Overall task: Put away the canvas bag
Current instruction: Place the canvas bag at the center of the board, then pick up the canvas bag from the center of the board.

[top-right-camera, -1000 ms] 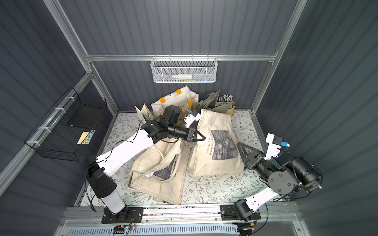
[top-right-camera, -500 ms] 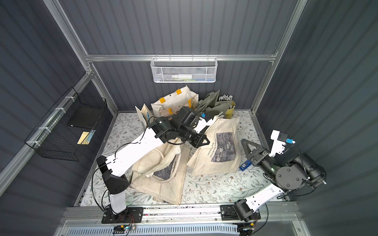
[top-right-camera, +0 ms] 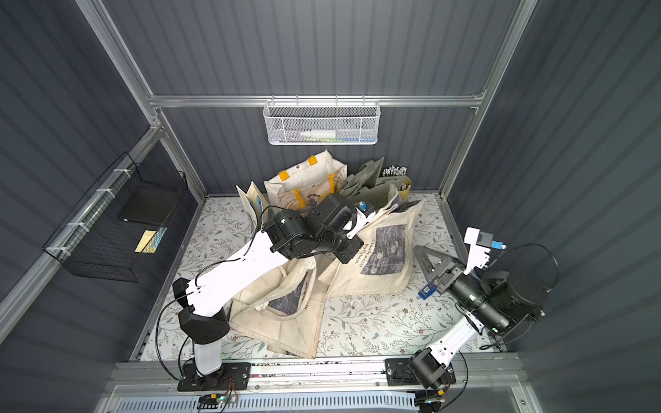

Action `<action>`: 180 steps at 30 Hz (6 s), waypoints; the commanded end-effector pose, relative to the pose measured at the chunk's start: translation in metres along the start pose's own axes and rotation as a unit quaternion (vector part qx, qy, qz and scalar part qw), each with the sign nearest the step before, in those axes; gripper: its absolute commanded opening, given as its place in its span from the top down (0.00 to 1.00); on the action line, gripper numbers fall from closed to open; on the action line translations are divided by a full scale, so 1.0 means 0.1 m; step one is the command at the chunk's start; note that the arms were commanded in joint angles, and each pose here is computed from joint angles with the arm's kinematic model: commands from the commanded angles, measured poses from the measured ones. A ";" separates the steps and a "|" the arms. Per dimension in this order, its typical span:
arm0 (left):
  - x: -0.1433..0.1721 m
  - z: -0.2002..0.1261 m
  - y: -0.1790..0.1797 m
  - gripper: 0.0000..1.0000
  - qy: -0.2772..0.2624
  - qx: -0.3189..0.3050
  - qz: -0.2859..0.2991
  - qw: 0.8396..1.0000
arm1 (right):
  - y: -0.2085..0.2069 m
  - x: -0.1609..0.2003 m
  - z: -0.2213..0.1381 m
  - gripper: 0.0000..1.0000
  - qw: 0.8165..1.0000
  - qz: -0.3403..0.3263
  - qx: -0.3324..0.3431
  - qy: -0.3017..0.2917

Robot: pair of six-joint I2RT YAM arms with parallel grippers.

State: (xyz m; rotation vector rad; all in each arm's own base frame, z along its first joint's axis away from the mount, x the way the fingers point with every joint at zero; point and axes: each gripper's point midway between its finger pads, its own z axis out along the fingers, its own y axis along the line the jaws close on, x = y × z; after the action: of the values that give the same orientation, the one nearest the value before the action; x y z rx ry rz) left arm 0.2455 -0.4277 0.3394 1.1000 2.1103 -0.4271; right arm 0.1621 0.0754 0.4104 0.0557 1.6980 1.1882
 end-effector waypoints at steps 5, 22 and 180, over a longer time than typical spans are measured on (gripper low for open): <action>-0.15 -0.17 -0.16 1.00 -0.034 -0.100 0.090 0.990 | 0.06 -0.65 -0.01 0.56 0.994 -0.059 0.085 -0.014; 0.27 0.48 -0.45 1.00 -0.010 -0.259 0.194 0.946 | -0.33 -0.89 -0.30 0.59 0.977 -0.083 0.178 -0.079; 1.22 1.90 0.37 0.22 0.114 0.090 -0.140 0.979 | 0.16 0.04 0.92 0.48 0.784 -0.352 0.503 -0.092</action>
State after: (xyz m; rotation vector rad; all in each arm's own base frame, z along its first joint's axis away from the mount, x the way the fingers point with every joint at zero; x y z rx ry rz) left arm 0.3085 -0.4435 0.0965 1.0350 2.5400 -0.6407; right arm 0.2256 0.1618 0.4455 0.0511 1.5795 -0.3877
